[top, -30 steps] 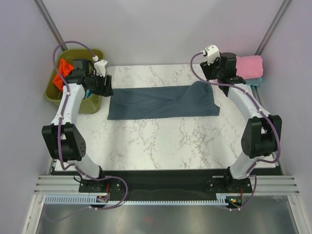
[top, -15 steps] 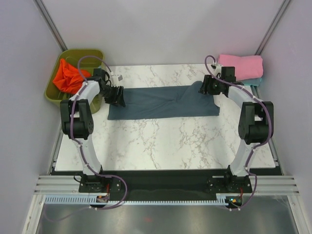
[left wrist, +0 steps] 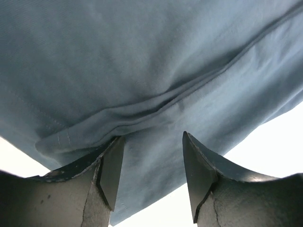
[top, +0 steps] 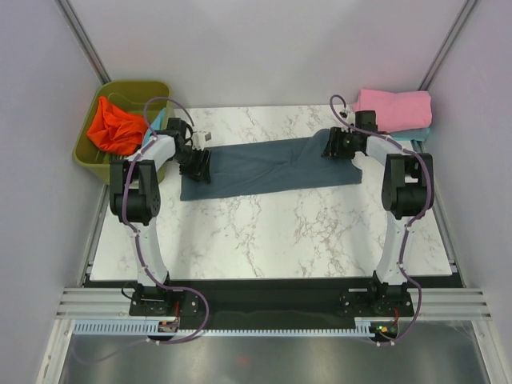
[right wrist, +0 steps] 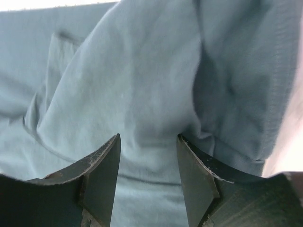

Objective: Fold and stack the t-shirts
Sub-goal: Fold the tshirt

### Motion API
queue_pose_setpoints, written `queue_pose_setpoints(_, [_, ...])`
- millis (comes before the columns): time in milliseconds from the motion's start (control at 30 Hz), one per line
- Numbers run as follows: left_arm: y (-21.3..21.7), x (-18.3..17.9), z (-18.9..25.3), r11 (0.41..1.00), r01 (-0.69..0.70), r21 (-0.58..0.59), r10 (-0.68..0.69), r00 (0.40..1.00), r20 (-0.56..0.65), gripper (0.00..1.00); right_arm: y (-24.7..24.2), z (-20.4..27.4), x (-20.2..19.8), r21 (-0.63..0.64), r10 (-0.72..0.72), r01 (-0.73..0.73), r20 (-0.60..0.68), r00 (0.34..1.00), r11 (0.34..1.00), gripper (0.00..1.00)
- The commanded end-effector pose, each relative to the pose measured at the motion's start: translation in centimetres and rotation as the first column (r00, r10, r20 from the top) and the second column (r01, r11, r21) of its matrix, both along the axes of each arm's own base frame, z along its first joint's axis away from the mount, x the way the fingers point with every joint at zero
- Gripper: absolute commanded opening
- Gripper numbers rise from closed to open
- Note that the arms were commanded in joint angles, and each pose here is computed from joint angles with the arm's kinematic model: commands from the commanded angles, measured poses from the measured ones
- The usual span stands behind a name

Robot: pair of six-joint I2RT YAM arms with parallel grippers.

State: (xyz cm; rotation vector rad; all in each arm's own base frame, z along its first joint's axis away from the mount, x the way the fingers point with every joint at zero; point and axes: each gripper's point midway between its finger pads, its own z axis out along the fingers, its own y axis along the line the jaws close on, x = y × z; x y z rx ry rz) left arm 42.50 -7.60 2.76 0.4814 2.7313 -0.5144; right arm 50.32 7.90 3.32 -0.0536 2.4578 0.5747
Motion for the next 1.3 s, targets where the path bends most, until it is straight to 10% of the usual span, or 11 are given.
queue_pose_setpoints(0, [-0.5,-2.3,0.0,0.997,-0.006,0.073,0.009,0.999,-0.037,0.59,-0.8,-0.3,3.6,-0.048,-0.017,0.019,0.048,0.999,0.999,0.59])
queue_pose_setpoints(500, [-6.4,-12.3,-0.1,0.967,0.224,0.125,-0.211,0.971,-0.109,0.59,1.8,3.7,13.5,0.011,-0.035,0.033,0.270,0.962,0.999,0.61])
queue_pose_setpoints(800, [-5.8,-6.5,9.0,0.949,0.206,0.239,-0.255,0.946,0.199,0.60,0.2,15.4,10.2,0.084,-0.099,0.073,0.374,0.922,0.994,0.64])
queue_pose_setpoints(1267, [-3.7,-0.8,1.4,0.925,0.210,0.318,-0.261,0.957,0.126,0.59,-1.9,4.0,0.1,0.155,-0.194,0.193,-0.007,0.981,0.969,0.64])
